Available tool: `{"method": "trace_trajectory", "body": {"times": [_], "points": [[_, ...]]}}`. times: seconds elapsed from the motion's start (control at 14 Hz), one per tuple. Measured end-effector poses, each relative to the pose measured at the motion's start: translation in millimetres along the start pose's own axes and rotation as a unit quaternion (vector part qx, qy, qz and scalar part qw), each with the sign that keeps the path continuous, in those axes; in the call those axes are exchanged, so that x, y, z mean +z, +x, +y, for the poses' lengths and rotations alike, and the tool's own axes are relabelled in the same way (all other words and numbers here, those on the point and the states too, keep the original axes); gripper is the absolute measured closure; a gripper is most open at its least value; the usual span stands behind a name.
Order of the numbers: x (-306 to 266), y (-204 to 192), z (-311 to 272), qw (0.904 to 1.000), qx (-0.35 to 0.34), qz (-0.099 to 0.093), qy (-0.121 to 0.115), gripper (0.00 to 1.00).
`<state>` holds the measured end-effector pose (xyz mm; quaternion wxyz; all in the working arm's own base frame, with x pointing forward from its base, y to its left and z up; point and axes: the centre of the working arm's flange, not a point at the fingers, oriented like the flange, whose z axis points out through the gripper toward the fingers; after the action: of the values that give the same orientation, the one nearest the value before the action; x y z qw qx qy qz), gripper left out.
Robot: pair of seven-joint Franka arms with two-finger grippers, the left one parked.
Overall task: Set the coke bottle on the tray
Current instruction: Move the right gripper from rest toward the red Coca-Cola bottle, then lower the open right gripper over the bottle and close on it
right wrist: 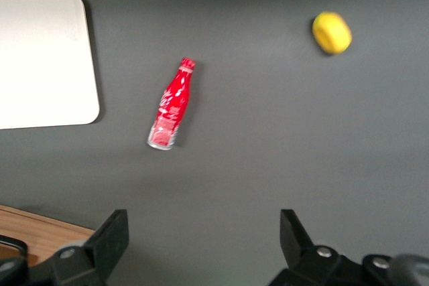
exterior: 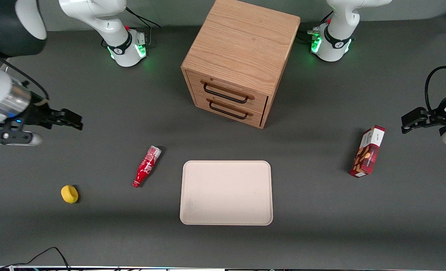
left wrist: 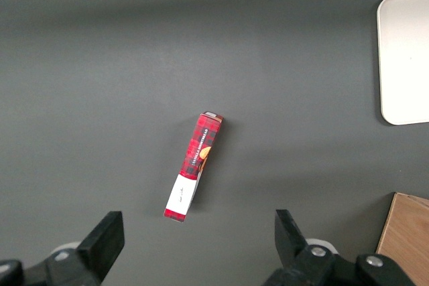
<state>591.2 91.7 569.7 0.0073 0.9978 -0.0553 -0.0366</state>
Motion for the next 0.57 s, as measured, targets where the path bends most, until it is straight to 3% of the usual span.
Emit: {"method": "trace_trajectory", "body": {"times": [0.21,0.57], "points": [[47.8,10.8,-48.5,0.9994,0.017,-0.029,-0.004,0.00],[146.3,51.8,-71.6,0.9964,0.064,-0.056,-0.001,0.00]]}}
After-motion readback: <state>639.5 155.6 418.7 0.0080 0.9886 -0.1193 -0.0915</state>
